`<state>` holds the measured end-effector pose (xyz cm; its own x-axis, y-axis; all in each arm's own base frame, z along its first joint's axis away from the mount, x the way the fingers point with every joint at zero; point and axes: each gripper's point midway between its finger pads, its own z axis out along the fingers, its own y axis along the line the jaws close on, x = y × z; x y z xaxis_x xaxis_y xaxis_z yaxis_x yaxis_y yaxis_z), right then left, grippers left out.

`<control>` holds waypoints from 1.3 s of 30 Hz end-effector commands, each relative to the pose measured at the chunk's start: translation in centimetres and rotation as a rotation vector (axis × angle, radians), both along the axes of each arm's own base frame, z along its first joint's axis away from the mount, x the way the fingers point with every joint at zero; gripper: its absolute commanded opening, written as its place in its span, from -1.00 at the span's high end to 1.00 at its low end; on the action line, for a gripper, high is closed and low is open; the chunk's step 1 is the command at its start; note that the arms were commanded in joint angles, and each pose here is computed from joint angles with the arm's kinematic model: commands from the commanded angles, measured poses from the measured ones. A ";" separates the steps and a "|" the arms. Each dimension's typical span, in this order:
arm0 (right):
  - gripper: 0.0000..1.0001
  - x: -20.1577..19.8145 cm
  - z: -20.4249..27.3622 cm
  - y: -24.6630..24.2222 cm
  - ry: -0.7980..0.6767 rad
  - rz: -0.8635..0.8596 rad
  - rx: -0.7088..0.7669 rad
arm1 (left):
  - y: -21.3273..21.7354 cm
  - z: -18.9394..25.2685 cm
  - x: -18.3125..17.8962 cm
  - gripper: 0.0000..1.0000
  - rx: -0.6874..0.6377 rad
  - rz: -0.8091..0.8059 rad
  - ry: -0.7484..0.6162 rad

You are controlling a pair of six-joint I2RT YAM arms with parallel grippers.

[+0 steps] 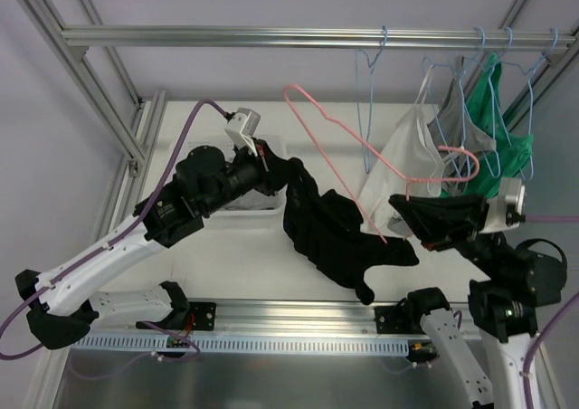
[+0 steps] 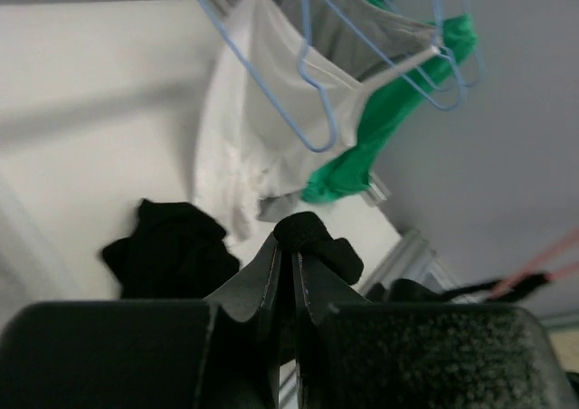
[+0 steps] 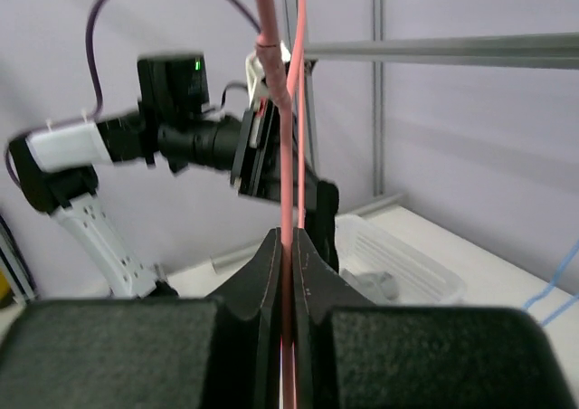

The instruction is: Remove the tank top from the hanger

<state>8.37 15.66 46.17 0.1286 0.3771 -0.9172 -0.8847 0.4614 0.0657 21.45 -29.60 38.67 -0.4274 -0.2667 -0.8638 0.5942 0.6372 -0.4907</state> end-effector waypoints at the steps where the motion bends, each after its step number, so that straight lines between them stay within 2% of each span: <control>1: 0.99 -1.1 7.8 -0.6 -0.180 0.096 0.269 | -2.9 3.5 -3.6 1.00 -0.265 -0.240 -0.026; 2: 0.99 -0.7 8.6 -0.7 -0.196 0.093 0.290 | -4.3 3.9 -6.5 1.00 -0.300 -0.425 -0.051; 3: 0.99 0.7 8.9 -0.5 -0.172 0.080 0.303 | -5.2 3.1 -7.7 1.00 -0.314 -0.508 -0.064; 6: 0.99 1.4 11.1 -1.3 -0.216 0.016 0.332 | -7.9 2.1 -10.8 1.00 -0.275 -0.656 -0.122; 7: 0.99 2.0 11.6 -1.6 -0.207 -0.022 0.336 | -8.9 0.4 -10.8 1.00 -0.222 -0.664 -0.128; 10: 0.99 3.3 13.2 -4.0 -0.193 -0.196 0.394 | -10.7 -5.9 -10.6 1.00 -0.081 -0.677 -0.029; 11: 0.99 4.4 13.4 -5.6 -0.167 -0.285 0.452 | -11.1 -7.6 -10.4 1.00 -0.048 -0.674 -0.006; 12: 0.99 5.1 12.8 -6.0 -0.151 -0.318 0.464 | -11.7 -11.0 -9.9 1.00 0.013 -0.650 0.049; 13: 0.99 5.2 12.7 -6.2 -0.160 -0.345 0.446 | -11.9 -12.5 -9.5 1.00 0.043 -0.624 0.069; 14: 0.99 7.4 10.0 -5.8 -0.032 -0.398 0.354 | -12.0 -13.9 -9.0 1.00 0.077 -0.587 0.091; 15: 0.99 6.1 11.3 -6.4 -0.063 -0.446 0.287 | -11.7 -16.7 -7.6 1.00 0.154 -0.491 0.137; 16: 0.99 6.1 10.8 -6.6 -0.029 -0.483 0.217 | -11.5 -17.9 -7.4 1.00 0.185 -0.455 0.165; 17: 0.99 8.1 6.2 -6.6 0.174 -0.536 0.070 | -11.1 -19.0 -7.0 1.00 0.219 -0.413 0.179; 18: 0.99 5.8 8.1 -7.6 0.160 -0.568 0.051 | -10.2 -20.9 -6.6 1.00 0.284 -0.368 0.208; 19: 0.99 5.6 7.1 -8.2 0.173 -0.608 -0.032 | -9.4 -21.8 -5.4 1.00 0.330 -0.278 0.196; 20: 0.99 5.6 4.0 -8.6 0.294 -0.631 -0.129 | -8.8 -22.4 -5.0 1.00 0.360 -0.239 0.203; 22: 0.99 4.6 3.1 -9.3 0.323 -0.659 -0.171 | -7.3 -24.0 -4.4 1.00 0.436 -0.182 0.221; 23: 0.99 4.4 2.0 -9.4 0.356 -0.660 -0.192 | -7.0 -24.5 -4.5 0.72 0.456 -0.181 0.225; 25: 0.99 4.2 1.2 -8.3 0.378 -0.592 -0.220 | -6.3 -24.8 -4.6 0.45 0.477 -0.176 0.220; 26: 0.99 4.1 1.2 -7.7 0.387 -0.560 -0.226 | -5.7 -25.1 -4.7 0.18 0.485 -0.169 0.221; 27: 0.99 4.6 1.1 -7.1 0.408 -0.530 -0.233 | -5.3 -24.5 -4.7 -0.96 0.474 -0.159 0.213; 30: 0.99 5.4 1.5 -6.0 0.434 -0.478 -0.213 | -3.3 -23.2 -4.6 -0.97 0.470 -0.110 0.189; 35: 0.99 9.3 1.1 -4.5 0.541 -0.450 -0.174 | 0.4 -20.6 -4.7 -0.97 0.457 -0.039 0.143; 39: 0.99 12.1 0.4 -3.5 0.585 -0.462 -0.215 | 3.7 -17.9 -4.5 -0.97 0.432 0.044 0.100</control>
<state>19.11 11.15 45.36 -0.3100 0.1935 -0.9308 -0.4365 0.8408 0.3202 16.50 -29.06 20.44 -0.5423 0.0789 -0.8365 0.5759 0.7599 -0.3016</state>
